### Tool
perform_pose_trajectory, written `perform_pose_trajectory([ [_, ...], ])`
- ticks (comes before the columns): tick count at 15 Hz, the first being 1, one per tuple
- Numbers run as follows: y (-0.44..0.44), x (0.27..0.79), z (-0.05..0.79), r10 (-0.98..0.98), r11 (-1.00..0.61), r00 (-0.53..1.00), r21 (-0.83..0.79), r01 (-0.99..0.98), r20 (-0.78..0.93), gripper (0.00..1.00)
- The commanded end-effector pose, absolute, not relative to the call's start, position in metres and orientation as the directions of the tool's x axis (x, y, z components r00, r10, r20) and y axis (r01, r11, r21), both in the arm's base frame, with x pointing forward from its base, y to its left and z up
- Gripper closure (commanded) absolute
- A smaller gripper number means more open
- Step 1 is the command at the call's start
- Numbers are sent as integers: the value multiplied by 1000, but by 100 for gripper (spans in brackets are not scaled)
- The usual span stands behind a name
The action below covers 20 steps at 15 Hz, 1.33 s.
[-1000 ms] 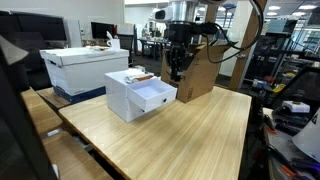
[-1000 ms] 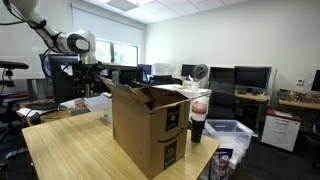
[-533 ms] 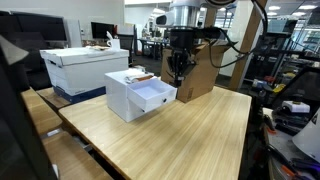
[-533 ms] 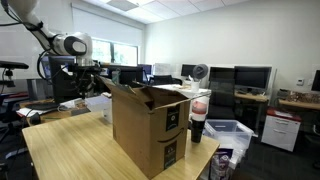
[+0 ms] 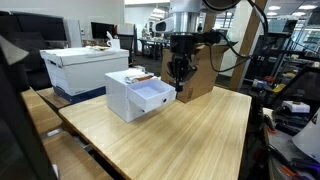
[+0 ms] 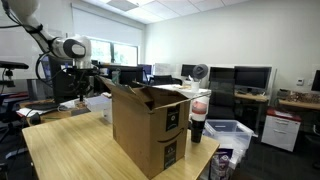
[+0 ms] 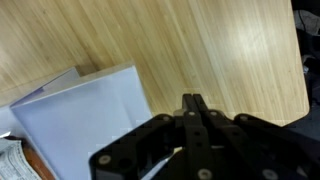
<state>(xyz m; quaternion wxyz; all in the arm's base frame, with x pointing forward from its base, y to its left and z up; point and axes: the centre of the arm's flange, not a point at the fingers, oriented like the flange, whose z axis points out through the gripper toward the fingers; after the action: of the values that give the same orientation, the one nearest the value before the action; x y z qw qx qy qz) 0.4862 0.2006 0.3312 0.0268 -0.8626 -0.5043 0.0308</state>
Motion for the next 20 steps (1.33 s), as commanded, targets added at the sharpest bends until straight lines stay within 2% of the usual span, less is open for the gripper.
perform_pose_trajectory([
  [1, 206, 487, 320, 873, -486, 487, -116, 866, -25, 94],
  [7, 217, 503, 306, 885, -465, 465, -104, 879, -23, 95],
  [13, 222, 528, 291, 894, -447, 448, 52, 893, -4, 95],
  [20, 224, 541, 306, 908, -417, 417, 141, 898, 24, 95],
])
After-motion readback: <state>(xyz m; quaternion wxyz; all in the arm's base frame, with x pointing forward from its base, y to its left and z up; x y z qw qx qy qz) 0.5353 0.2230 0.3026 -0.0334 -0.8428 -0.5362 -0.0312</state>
